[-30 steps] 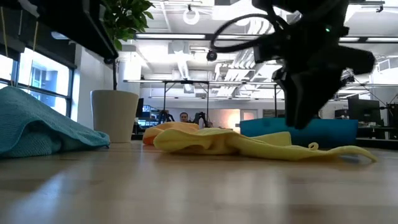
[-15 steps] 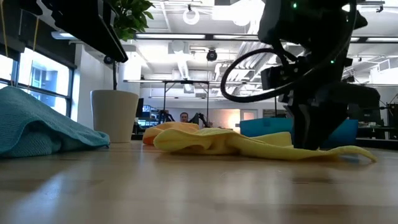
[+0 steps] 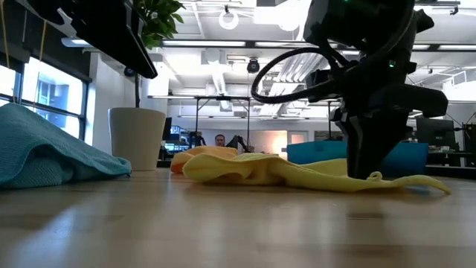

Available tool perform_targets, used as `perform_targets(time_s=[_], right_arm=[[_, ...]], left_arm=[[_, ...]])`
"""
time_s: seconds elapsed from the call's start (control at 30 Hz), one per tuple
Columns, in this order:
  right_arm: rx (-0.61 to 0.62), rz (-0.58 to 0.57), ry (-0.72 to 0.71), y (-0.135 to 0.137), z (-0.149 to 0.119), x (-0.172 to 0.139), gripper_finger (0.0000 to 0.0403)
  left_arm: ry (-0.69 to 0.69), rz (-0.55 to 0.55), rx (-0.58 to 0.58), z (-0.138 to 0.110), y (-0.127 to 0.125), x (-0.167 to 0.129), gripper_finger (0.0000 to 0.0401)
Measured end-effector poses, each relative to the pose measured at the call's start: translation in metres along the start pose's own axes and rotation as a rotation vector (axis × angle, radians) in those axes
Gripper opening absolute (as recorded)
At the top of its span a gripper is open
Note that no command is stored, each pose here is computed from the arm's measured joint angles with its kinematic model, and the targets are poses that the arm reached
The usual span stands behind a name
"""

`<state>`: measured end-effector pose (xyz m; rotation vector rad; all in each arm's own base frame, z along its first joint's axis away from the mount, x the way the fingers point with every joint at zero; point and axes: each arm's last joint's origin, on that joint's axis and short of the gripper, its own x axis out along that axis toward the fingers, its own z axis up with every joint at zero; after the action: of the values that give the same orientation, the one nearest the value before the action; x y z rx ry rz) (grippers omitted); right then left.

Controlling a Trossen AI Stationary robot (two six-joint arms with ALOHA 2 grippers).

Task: Fold microfiber towels
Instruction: Fold the yellow microfiber cloth

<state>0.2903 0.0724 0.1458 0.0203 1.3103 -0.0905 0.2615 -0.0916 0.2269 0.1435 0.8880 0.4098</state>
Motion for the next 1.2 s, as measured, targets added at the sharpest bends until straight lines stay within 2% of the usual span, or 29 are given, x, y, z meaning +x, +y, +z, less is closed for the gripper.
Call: perform_targets(time_s=[0.33, 0.6, 0.73, 0.93, 1.2], right_arm=[[-0.001, 0.023, 0.011, 0.0009, -0.0007, 0.0000, 0.0100], [0.027, -0.027, 0.010, -0.0028, -0.0087, 0.0070, 0.0098], [0.041, -0.031, 0.009, -0.0032, -0.0098, 0.0076, 0.0074], [0.043, 0.012, 0.023, -0.0021, -0.0095, 0.0073, 0.0009], [0.069, 0.045, 0.035, -0.0010, -0.0098, 0.0072, 0.0017]], left_arm=[[0.000, 0.000, 0.000, 0.0000, -0.0001, -0.0001, 0.0106], [0.000, -0.001, 0.001, -0.0001, -0.0002, -0.0001, 0.0106], [0.000, -0.001, 0.001, -0.0001, -0.0002, -0.0001, 0.0106], [0.000, -0.001, 0.001, -0.0001, -0.0002, -0.0001, 0.0106], [0.027, -0.072, -0.003, -0.0005, -0.0025, -0.0003, 0.0106]])
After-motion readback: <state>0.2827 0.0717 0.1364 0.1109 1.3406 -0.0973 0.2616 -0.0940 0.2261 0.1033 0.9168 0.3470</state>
